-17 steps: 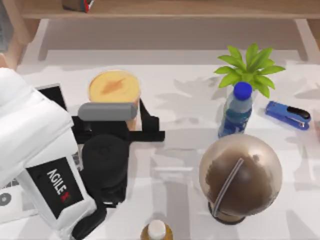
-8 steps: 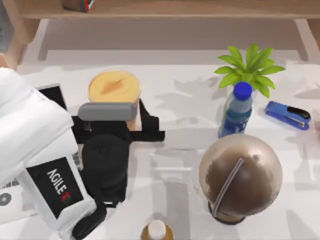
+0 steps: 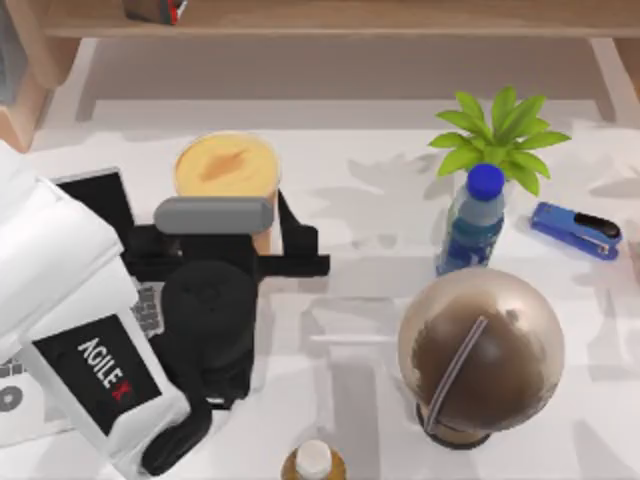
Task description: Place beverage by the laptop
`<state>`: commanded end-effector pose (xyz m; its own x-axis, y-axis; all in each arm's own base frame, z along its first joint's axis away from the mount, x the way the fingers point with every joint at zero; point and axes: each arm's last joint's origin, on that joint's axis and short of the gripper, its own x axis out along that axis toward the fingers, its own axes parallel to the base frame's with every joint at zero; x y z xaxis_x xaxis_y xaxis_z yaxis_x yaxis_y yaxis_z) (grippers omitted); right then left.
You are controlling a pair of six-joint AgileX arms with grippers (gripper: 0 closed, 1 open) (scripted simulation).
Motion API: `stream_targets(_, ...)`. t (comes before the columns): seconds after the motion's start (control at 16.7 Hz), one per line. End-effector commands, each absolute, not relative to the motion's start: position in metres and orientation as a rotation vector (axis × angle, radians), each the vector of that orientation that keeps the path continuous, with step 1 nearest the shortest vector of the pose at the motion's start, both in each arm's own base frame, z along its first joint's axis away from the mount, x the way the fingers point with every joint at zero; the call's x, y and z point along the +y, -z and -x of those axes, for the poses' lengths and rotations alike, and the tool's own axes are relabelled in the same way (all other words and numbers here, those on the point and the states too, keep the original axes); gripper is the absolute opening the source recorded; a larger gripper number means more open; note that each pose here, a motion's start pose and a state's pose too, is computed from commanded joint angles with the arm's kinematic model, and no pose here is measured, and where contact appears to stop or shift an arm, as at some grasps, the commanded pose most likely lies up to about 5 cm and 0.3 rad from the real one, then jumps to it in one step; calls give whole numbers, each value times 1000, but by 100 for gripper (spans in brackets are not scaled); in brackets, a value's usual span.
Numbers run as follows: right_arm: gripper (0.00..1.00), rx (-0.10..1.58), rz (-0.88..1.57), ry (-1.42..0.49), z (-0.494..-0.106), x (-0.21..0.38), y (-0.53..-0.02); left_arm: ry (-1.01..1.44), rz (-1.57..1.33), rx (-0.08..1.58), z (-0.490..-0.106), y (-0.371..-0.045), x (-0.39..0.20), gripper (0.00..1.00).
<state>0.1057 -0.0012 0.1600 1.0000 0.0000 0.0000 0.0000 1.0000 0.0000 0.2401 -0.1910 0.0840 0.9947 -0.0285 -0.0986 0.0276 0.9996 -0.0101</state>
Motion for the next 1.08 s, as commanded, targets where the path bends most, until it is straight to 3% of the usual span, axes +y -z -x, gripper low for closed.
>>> stream_targets(0.48, 100, 0, 0, 0, -106, -1, -160, 29, 109, -7, -237, -118, -201, 0)
stream_targets(1.08, 100, 0, 0, 0, -106, -1, -160, 28, 104, 26, -184, -133, -195, 0)
